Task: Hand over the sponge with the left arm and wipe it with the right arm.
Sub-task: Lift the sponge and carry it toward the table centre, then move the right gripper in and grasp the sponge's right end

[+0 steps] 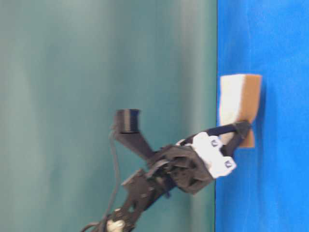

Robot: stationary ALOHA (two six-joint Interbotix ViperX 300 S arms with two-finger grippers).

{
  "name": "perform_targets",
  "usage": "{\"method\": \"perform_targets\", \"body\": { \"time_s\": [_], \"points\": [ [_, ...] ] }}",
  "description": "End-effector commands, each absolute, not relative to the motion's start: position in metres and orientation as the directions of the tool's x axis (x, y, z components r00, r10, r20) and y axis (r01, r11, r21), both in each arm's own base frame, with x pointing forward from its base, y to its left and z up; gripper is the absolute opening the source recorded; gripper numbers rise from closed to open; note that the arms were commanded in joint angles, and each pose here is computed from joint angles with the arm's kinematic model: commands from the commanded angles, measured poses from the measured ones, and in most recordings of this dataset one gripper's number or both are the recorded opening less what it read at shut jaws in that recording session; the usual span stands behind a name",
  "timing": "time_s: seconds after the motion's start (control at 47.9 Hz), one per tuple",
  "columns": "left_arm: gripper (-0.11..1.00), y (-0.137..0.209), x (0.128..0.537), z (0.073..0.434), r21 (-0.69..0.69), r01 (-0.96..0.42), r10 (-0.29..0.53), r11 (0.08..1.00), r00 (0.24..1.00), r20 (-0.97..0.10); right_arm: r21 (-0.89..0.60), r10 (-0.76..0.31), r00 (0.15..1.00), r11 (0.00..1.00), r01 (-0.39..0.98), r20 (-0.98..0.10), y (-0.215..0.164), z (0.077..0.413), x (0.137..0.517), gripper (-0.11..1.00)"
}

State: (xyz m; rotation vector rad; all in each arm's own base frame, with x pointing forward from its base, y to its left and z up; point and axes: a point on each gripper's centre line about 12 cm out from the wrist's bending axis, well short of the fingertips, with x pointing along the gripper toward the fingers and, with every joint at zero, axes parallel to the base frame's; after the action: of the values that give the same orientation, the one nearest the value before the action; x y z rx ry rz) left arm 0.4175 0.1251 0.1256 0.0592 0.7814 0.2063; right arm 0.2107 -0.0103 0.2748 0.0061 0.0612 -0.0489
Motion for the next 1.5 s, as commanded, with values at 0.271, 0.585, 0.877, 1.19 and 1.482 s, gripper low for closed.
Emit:
{"method": "perform_targets", "body": {
  "time_s": [0.271, 0.585, 0.877, 1.19, 1.482],
  "points": [
    [0.40, 0.072, 0.416, 0.193, 0.093, -0.086, 0.126, 0.992, 0.750, -0.650, 0.002, -0.050, 0.997, 0.999, 0.050, -0.051, -0.011, 0.288, 0.220, 0.00],
    [0.40, 0.040, 0.416, 0.203, 0.091, -0.013, 0.069, 0.996, 0.758, -0.648, 0.012, -0.051, 0.995, 0.999, 0.052, -0.089, -0.012, 0.286, 0.233, 0.00],
    [0.40, 0.041, 0.415, 0.203, 0.091, -0.014, 0.070, 0.996, 0.757, -0.650, 0.079, -0.043, 0.987, 0.995, 0.056, -0.154, -0.011, 0.281, 0.264, 0.01],
    [0.40, 0.041, 0.415, 0.203, 0.091, -0.014, 0.070, 0.996, 0.757, -0.650, 0.113, -0.036, 0.960, 0.991, 0.070, -0.279, -0.012, 0.262, 0.303, 0.72],
    [0.40, 0.041, 0.415, 0.203, 0.090, -0.015, 0.070, 0.996, 0.757, -0.650, 0.123, -0.050, 0.924, 0.987, 0.104, -0.380, -0.018, 0.247, 0.335, 0.74]
  ]
}}
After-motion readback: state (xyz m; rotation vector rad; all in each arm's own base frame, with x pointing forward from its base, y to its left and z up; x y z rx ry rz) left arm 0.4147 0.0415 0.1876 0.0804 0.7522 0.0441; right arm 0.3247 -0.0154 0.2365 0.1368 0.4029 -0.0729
